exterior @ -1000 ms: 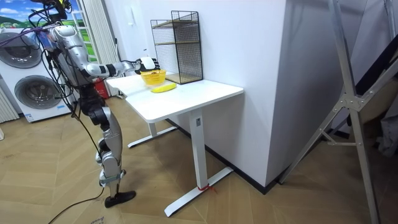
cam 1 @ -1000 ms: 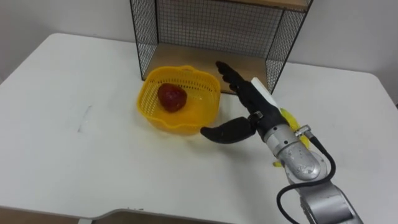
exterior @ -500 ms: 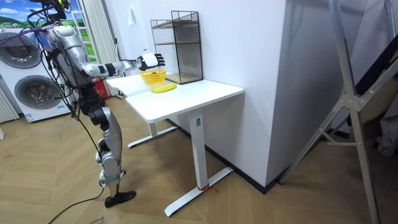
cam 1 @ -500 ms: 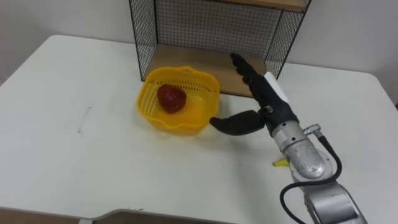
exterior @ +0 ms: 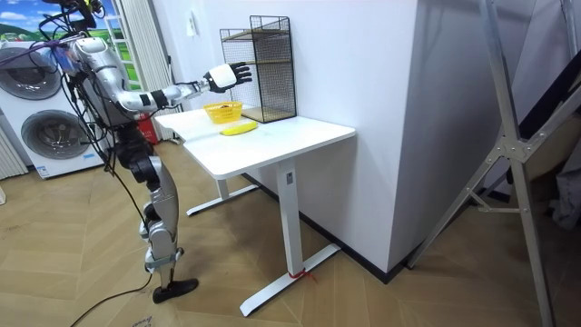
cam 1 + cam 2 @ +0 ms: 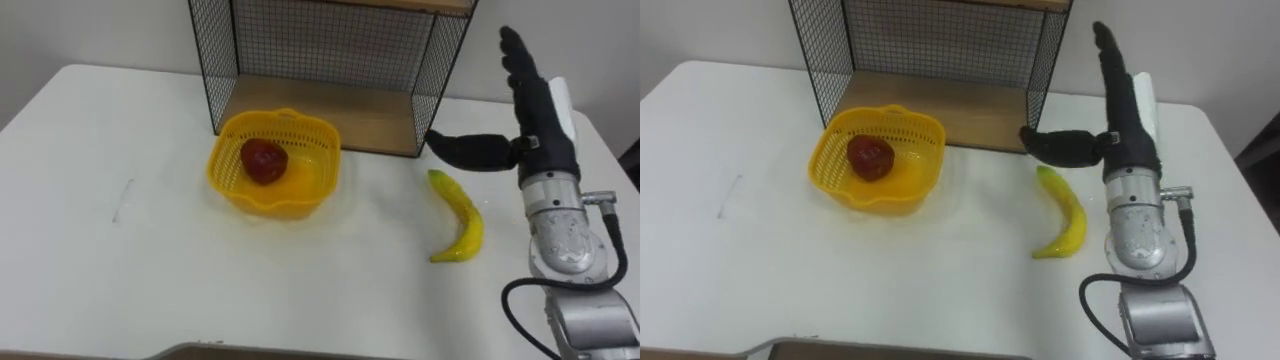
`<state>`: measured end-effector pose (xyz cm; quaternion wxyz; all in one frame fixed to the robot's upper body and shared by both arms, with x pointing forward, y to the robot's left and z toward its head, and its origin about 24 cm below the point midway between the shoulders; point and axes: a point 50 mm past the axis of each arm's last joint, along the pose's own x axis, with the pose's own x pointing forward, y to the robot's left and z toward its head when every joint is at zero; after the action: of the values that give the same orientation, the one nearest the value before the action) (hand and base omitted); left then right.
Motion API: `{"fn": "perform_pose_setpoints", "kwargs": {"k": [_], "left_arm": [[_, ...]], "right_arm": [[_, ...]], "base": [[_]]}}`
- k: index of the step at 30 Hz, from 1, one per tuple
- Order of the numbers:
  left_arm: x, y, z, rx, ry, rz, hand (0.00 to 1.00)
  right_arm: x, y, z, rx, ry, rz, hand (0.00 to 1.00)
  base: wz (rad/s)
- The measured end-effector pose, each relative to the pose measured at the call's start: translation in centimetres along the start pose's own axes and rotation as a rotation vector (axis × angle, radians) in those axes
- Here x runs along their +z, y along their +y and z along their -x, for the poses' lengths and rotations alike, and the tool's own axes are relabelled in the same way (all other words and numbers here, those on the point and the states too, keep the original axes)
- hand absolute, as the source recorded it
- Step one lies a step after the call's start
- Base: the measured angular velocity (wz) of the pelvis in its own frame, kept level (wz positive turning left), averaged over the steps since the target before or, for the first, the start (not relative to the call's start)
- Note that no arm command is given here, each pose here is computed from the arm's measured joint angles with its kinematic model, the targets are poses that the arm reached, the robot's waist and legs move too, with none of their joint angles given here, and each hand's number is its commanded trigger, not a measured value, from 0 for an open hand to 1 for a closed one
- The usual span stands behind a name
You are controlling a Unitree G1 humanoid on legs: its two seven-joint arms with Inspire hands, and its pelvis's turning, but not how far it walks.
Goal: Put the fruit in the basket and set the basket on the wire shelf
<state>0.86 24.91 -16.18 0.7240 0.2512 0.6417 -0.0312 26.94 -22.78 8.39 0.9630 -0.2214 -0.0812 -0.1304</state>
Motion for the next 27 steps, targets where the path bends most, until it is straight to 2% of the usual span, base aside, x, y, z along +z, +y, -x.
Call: {"fn": "perform_pose_setpoints", "kwargs": {"k": [13, 18, 27], "left_arm": [[-0.2, 0.4, 0.0, 0.011, 0.013, 0.016, 0.0], [-0.5, 0.4, 0.1, 0.009, 0.033, 0.015, 0.0], [-0.2, 0.6, 0.1, 0.023, 0.019, 0.012, 0.0]], "right_arm": [[-4.1, -0.8, 0.7, -0.056, 0.179, 0.054, 0.0], [-5.9, -0.6, 1.2, -0.023, 0.268, 0.078, 0.0], [-6.9, -0.1, 1.6, 0.06, 0.329, 0.085, 0.0]], "base": [[0.0], [0.0], [0.0]]}}
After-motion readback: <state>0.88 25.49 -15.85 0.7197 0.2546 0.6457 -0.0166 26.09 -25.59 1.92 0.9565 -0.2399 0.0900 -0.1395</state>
